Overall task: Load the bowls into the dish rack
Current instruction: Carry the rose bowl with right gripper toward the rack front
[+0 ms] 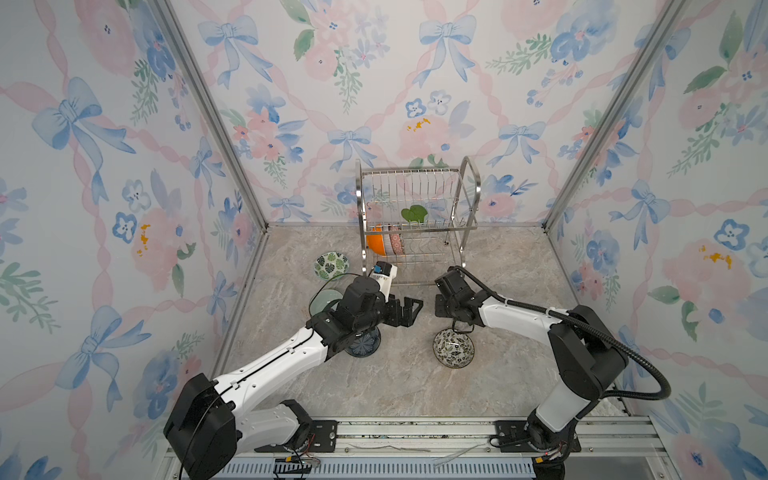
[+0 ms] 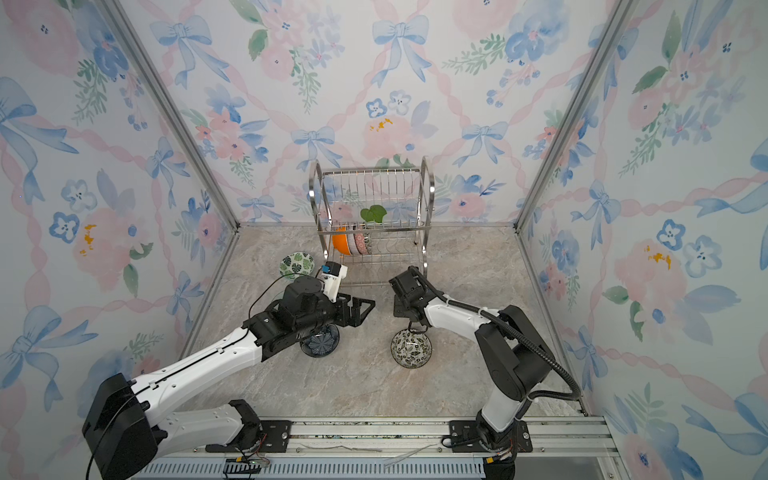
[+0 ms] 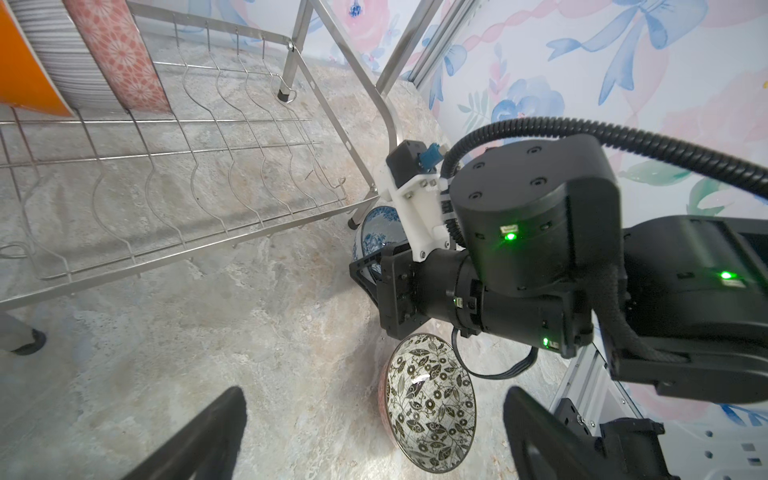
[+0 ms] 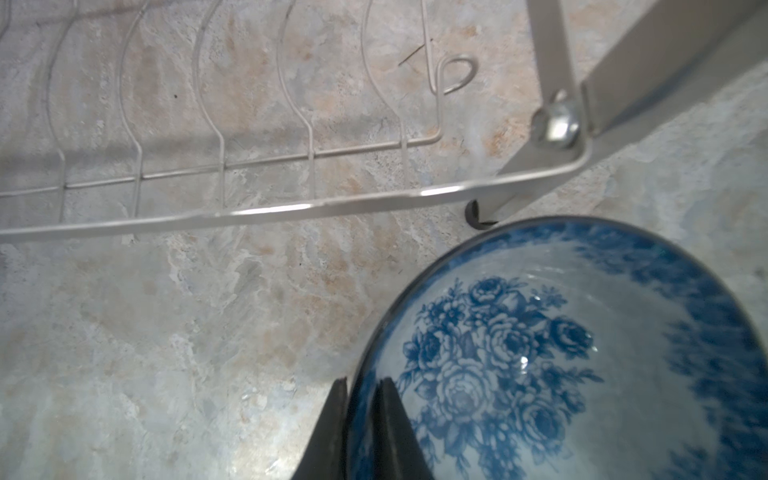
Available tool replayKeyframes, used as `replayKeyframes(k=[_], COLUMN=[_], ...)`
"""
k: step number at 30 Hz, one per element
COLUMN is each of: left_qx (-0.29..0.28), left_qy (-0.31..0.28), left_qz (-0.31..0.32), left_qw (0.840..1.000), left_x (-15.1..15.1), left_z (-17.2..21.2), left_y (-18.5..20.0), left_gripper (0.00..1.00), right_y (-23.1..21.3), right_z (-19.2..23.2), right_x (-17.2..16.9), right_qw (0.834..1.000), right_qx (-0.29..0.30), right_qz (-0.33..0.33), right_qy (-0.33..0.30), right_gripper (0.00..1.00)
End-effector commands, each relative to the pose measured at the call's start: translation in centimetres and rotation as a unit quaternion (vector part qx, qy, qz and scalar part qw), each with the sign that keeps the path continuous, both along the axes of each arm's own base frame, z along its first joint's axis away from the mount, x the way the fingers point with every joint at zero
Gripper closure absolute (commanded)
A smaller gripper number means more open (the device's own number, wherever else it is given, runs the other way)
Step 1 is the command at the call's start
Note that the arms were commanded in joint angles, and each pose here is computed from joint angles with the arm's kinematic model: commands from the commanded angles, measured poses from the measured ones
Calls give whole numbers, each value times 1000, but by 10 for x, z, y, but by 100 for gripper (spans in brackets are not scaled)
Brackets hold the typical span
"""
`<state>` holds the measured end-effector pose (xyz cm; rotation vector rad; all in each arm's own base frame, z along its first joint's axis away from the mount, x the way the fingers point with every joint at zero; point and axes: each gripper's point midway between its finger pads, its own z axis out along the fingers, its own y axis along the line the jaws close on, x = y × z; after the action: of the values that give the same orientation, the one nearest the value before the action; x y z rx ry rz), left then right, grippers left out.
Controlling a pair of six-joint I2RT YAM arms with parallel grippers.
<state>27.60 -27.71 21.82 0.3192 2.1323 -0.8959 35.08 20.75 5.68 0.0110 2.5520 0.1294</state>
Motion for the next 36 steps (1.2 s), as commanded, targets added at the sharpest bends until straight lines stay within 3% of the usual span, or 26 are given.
replayKeyframes(k=[1, 36], left_qx=[8, 8], left_qy=[-11, -20], left_qz=[-4, 1], left_qw=[1000, 1000], left_x=[-4, -5], left_z=[3, 6], left_y=[2, 8], left_gripper=[2, 2], right_y=[-8, -13], right_z=[-48, -52], right_x=[-53, -45], right_qw=[991, 985], right_qx=[-32, -66], right_qz=[26, 46], right_qy=[128, 151], right_gripper=[82, 67])
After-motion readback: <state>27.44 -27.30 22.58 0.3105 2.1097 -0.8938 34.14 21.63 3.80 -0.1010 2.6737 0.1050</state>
